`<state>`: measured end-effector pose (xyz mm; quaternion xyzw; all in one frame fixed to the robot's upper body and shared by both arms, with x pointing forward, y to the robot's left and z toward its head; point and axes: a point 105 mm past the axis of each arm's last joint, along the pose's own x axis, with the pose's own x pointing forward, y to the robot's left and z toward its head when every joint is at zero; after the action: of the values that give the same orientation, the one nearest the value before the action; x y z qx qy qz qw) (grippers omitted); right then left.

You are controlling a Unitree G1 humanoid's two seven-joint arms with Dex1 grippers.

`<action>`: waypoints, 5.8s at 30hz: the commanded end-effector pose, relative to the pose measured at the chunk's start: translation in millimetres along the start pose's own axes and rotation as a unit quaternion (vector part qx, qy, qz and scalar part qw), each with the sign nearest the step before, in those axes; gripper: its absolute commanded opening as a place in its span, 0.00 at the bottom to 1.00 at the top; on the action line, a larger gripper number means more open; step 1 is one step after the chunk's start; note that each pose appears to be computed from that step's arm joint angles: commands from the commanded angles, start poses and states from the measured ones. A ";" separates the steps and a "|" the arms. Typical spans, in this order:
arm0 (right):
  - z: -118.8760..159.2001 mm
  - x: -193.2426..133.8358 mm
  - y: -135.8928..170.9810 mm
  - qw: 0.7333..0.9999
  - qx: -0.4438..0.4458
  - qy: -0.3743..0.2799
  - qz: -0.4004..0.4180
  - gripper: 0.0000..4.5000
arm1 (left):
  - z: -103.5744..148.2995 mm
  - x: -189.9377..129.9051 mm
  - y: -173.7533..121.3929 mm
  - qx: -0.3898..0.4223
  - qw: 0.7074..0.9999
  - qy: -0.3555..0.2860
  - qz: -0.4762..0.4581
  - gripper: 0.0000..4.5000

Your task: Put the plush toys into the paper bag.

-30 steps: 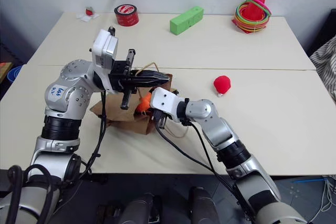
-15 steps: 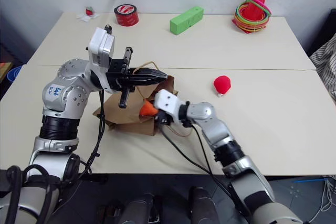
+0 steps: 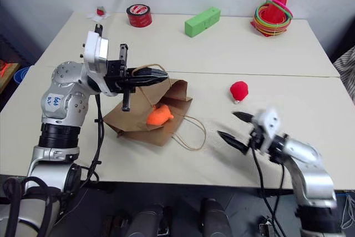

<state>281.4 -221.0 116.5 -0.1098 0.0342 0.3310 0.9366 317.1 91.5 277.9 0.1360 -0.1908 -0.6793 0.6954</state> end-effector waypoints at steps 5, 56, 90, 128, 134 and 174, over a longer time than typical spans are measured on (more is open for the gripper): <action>31.2 18.6 -47.8 0.987 -0.058 -0.010 -0.147 0.99 | 19.5 -11.0 0.4 -0.022 0.999 -0.015 -0.033 0.00; 81.6 248.5 105.8 0.989 -0.074 -0.016 0.127 0.10 | 32.6 -7.2 -23.7 -0.080 0.992 -0.019 -0.096 0.00; 39.0 127.7 78.4 0.933 0.141 0.168 0.286 0.90 | 23.7 -11.7 -24.5 -0.075 0.995 -0.014 -0.060 0.00; 160.2 -15.7 8.3 0.927 0.291 -0.189 0.143 0.00 | -3.8 12.6 32.9 -0.003 0.999 -0.033 0.000 0.19; 149.5 -26.3 18.8 0.952 0.224 -0.170 0.121 0.36 | -7.6 1.1 35.0 -0.014 1.000 -0.002 0.010 0.60; 49.8 79.8 77.0 0.985 -0.085 -0.073 0.132 0.01 | -51.8 17.3 -62.4 -0.105 0.982 0.044 0.147 1.00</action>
<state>295.0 -107.9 134.8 -0.1487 -0.0309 0.4581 0.8758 291.1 73.0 198.3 0.0567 -0.0870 -0.5735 0.8126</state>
